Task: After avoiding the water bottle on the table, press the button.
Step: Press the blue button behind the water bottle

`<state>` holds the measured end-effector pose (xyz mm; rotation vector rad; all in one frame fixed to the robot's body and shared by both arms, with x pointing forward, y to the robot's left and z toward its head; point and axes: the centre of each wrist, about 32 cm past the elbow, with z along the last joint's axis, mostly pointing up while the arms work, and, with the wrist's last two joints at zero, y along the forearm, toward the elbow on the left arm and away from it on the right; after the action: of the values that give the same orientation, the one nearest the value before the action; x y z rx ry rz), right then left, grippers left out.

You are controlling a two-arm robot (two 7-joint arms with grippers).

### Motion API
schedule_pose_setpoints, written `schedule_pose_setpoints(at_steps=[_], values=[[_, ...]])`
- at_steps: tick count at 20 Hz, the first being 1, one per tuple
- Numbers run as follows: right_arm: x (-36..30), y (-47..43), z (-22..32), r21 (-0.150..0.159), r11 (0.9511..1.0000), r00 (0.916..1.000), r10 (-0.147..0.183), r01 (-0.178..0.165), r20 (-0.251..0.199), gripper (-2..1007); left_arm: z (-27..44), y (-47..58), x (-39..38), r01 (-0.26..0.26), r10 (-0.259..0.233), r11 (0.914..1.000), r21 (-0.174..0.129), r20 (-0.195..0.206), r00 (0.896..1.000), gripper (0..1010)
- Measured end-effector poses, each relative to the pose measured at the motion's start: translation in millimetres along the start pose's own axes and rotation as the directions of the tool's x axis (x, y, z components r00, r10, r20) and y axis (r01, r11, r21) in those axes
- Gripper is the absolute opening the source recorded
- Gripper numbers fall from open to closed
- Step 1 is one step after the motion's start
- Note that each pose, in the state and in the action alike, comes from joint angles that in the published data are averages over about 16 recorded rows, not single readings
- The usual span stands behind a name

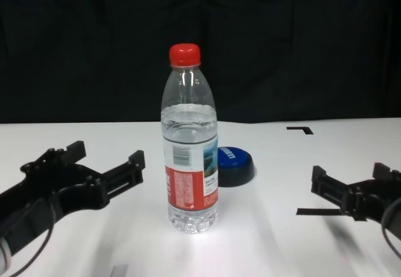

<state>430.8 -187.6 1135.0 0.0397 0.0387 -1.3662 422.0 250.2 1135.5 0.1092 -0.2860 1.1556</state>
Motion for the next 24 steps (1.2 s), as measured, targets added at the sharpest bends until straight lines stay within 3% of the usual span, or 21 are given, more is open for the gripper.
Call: schedule_pose_setpoints(at_steps=[24], values=[[0.0,0.0,0.0,0.0,1.0,1.0,0.0,0.0,0.0,1003,-2.8,-29.3,5.6,0.087,-0.087,0.9957,-0.032,-0.002,0.996,1003]])
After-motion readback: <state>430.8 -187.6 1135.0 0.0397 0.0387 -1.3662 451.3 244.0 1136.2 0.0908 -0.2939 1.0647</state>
